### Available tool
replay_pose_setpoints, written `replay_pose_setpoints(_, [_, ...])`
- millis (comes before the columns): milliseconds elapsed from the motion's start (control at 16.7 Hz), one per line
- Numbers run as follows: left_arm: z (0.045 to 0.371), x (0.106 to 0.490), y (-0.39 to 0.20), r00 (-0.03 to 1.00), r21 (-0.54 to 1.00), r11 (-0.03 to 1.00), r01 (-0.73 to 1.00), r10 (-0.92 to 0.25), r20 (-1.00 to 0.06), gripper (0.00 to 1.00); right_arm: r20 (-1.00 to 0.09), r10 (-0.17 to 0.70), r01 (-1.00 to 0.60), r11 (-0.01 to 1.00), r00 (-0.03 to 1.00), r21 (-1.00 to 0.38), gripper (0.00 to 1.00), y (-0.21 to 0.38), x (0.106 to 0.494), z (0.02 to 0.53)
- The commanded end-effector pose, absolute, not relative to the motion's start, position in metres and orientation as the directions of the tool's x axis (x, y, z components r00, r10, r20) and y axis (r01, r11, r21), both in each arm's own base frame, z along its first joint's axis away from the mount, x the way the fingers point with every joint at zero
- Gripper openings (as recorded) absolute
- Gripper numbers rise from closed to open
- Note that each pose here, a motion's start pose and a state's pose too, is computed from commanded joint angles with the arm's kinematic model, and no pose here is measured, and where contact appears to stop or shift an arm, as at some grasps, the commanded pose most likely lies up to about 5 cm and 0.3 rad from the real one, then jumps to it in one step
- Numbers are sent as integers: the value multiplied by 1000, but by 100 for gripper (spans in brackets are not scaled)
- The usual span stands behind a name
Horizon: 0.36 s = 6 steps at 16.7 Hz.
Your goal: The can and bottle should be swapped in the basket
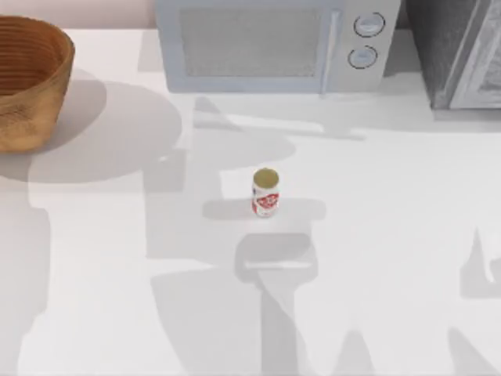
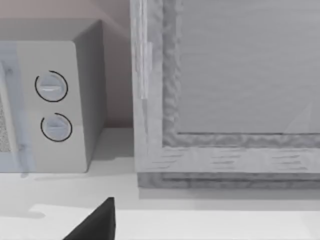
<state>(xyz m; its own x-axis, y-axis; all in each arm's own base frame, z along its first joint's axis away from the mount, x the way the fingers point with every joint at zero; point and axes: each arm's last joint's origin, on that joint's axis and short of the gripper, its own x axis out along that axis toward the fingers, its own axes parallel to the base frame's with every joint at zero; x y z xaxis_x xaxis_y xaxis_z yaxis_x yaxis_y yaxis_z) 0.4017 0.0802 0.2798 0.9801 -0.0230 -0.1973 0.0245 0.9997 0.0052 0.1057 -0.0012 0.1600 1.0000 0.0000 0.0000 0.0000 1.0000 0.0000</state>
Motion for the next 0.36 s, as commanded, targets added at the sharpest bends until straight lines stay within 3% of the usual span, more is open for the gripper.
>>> replay_pose_setpoints(360, [280,402,80,980,5,1000,24,-23,-197,100,0,0,0,1000,1000,0,100,-1,106,160])
